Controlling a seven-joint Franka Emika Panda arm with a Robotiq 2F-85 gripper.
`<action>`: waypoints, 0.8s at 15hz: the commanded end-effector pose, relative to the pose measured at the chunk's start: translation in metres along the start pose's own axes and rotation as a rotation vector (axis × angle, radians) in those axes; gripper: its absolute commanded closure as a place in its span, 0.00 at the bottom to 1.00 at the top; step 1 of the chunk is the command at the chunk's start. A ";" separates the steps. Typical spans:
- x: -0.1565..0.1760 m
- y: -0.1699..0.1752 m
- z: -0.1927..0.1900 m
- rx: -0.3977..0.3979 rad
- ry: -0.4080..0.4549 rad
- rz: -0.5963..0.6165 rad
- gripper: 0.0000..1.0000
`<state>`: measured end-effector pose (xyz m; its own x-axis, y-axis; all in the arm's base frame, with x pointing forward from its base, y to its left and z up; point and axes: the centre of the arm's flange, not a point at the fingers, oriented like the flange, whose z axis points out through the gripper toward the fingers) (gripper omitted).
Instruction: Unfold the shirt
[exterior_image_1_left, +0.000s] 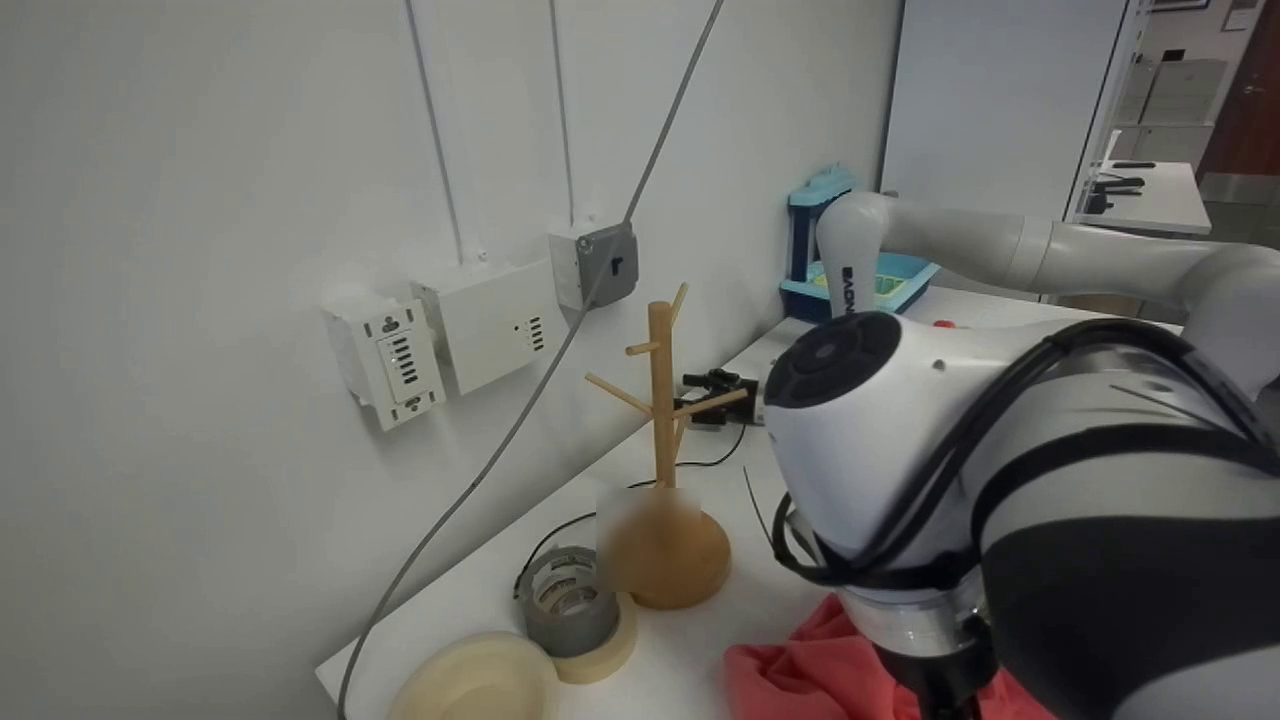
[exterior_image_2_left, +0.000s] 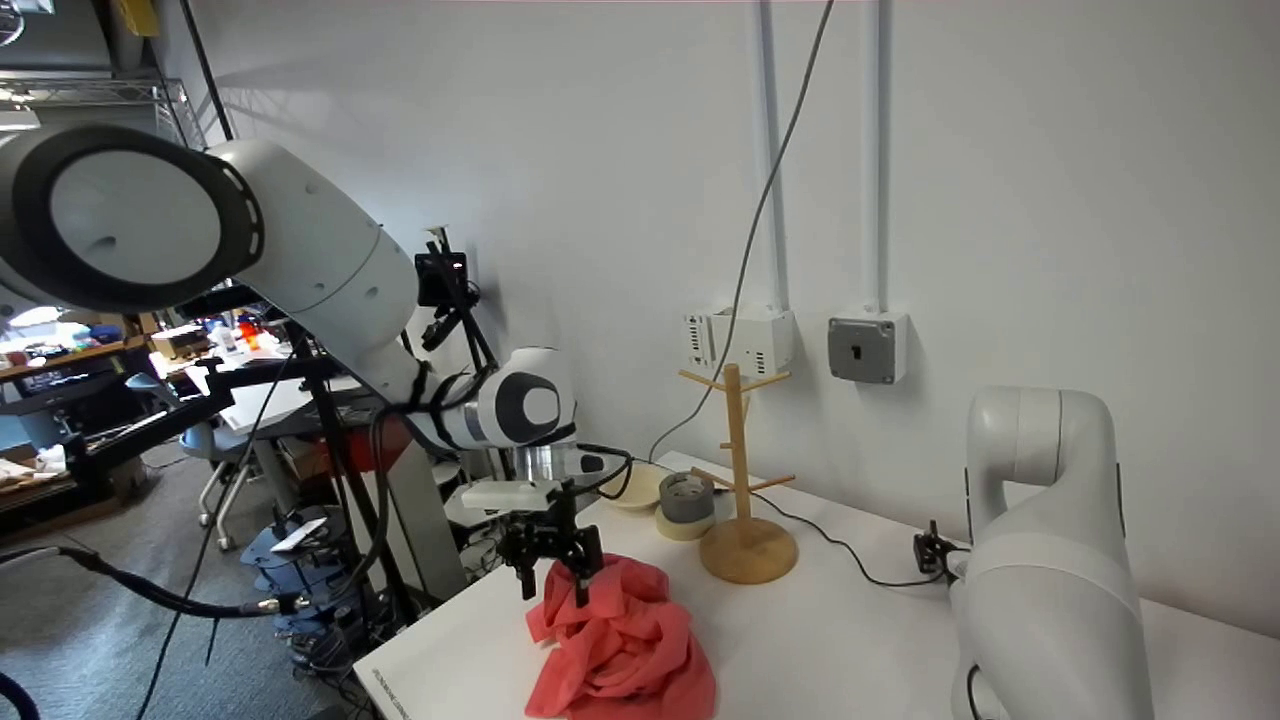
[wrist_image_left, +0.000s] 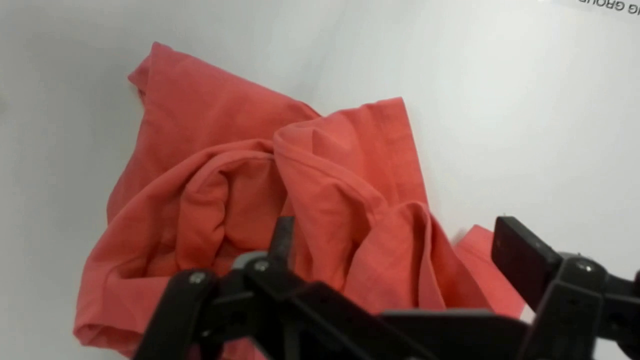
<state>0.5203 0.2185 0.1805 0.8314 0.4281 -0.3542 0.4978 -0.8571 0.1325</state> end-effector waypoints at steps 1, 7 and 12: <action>-0.001 -0.016 0.004 0.024 -0.041 0.002 0.00; 0.009 -0.025 0.014 0.055 0.021 -0.018 0.09; 0.019 -0.028 0.008 0.035 0.119 -0.029 0.52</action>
<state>0.5168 0.2437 0.1634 0.8344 0.4679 -0.2914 0.5101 -0.8557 0.0866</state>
